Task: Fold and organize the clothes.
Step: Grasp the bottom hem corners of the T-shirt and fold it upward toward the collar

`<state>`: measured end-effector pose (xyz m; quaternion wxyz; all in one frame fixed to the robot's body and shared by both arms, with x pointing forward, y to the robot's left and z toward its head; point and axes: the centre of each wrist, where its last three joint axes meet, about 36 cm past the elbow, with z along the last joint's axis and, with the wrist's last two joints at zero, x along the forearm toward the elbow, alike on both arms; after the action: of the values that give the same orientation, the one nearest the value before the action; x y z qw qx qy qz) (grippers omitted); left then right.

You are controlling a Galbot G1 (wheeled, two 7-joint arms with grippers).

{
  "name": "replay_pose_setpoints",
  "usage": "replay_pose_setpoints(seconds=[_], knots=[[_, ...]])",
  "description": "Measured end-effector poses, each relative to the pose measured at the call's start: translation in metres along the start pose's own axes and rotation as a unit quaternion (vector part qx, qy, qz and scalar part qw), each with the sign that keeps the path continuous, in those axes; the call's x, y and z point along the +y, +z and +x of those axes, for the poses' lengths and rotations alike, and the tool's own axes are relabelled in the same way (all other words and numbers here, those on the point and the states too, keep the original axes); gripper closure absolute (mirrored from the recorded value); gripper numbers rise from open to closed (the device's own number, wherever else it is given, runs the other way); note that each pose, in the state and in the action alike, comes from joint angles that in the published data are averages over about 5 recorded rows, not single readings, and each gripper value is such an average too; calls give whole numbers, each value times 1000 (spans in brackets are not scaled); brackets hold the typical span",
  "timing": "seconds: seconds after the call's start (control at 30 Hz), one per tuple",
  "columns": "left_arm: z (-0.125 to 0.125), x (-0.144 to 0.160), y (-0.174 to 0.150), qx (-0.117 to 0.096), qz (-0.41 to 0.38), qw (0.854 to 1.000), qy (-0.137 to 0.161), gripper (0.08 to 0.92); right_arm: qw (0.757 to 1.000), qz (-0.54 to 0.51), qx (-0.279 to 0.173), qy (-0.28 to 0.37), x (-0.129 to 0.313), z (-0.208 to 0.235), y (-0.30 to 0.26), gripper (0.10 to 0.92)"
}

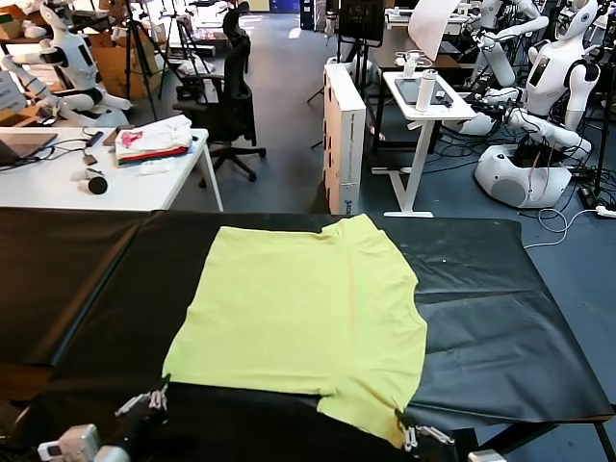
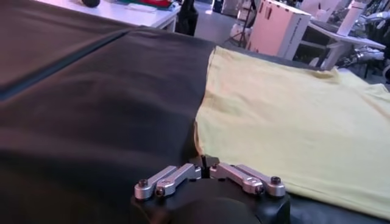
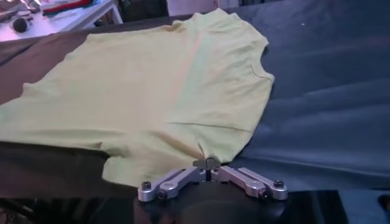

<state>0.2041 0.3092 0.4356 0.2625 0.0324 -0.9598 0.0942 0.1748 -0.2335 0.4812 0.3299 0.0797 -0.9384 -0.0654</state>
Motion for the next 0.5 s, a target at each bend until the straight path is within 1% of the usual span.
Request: replay_pose_setpoints(seconds=[0.07,0.23,0.37,0.5], knots=[[4,-2,-3,-4,2,1000,1,828,1000,1,-8,-5,-2,-1,-3,884],[5,-10,-9,-27,24,999,9,830,999,2,-33,-20,-9,-11,-17,884],[-4,-15,-14,-40,41,998,8,849,998,6,-54,-36,-15,-24,-28,884],[-19,-19,-21,-53,49,997,9,853,996,8,-70,-47,-24,-44,-37,884]])
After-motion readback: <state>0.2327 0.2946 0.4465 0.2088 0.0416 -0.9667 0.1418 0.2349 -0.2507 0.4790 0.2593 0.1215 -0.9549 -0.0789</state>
